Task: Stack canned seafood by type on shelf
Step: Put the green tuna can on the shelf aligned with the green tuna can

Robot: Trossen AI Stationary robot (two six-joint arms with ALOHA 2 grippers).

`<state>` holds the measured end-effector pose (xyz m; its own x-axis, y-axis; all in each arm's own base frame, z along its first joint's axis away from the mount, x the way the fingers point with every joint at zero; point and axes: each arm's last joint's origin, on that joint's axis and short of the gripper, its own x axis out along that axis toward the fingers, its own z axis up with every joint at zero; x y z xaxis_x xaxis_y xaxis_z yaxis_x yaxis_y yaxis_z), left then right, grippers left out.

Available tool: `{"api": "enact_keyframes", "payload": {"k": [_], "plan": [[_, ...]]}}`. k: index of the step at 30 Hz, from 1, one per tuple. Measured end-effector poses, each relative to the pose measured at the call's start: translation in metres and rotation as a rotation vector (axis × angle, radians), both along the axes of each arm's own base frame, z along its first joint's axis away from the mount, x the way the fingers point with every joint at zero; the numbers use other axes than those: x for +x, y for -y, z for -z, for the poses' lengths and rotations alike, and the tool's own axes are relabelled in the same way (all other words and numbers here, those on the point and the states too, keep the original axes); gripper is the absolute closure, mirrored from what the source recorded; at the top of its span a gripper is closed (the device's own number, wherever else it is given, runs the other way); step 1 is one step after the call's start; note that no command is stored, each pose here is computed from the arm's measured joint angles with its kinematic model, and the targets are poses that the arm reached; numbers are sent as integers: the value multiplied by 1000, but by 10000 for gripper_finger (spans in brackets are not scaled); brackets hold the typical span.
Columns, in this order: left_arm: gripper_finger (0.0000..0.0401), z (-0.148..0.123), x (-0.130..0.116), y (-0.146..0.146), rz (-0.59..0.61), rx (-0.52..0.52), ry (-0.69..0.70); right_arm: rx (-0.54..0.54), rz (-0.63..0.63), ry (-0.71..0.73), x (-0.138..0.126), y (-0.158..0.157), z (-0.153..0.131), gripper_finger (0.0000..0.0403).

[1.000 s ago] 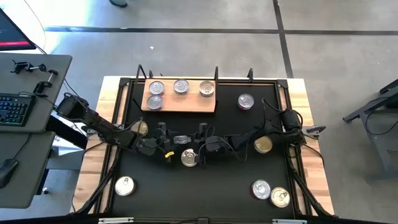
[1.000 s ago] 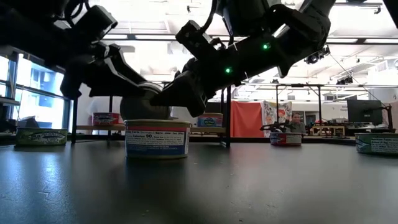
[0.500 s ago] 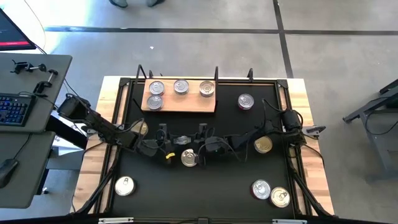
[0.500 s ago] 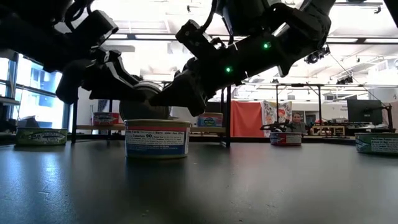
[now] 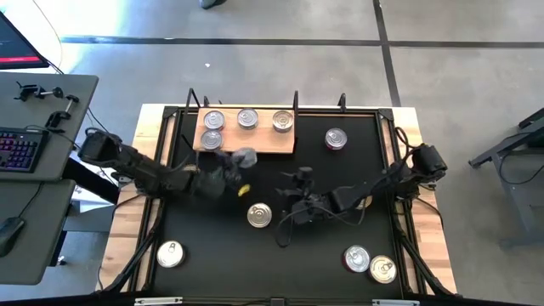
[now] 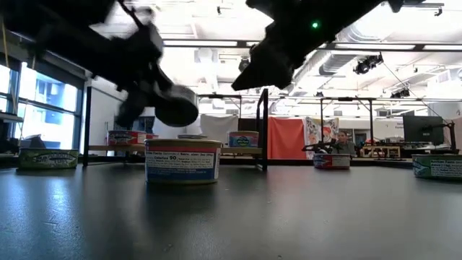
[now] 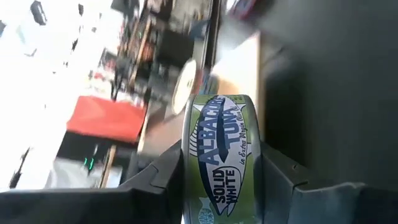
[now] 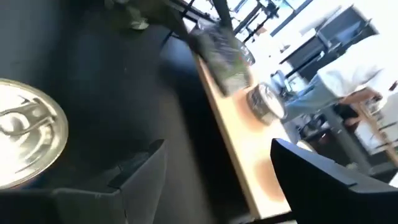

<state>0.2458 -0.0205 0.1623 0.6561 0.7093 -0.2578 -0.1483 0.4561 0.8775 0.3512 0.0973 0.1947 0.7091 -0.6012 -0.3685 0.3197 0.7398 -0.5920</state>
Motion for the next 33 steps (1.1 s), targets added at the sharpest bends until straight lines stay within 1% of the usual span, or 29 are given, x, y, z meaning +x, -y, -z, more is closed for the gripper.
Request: {"api": "enact_keyframes", "payload": {"k": [2, 4, 7, 9, 12, 17, 20, 23, 29, 33], "plan": [[267, 1, 2, -21, -28, -18, -21, 18, 13, -18, -3, -1, 4, 129], [264, 2, 3, -39, -29, -52, -24, 32, 26, -23, -5, 0, 8, 130], [259, 2, 2, -55, -38, -82, -24, 45, 43, -24, -8, 3, 12, 132], [253, 3, 2, -62, -13, -111, -26, 47, 44, -25, -8, 3, 13, 132], [230, 5, 1, -66, -2, -149, -22, 48, 46, -22, -7, 3, 12, 132], [181, 8, -1, -73, -54, -198, -6, 50, 47, -19, -7, 3, 12, 132], [161, 9, -3, -75, -65, -225, 0, 52, 46, -18, -7, 3, 12, 132], [151, 10, -3, -77, -65, -252, 7, 64, 44, -17, -7, 4, 13, 132], [137, 10, -5, -85, -97, -327, 63, 81, 54, -12, -5, 9, 13, 132], [121, 11, -6, -90, -95, -385, 93, 91, 59, -7, -4, 11, 13, 132]]}}
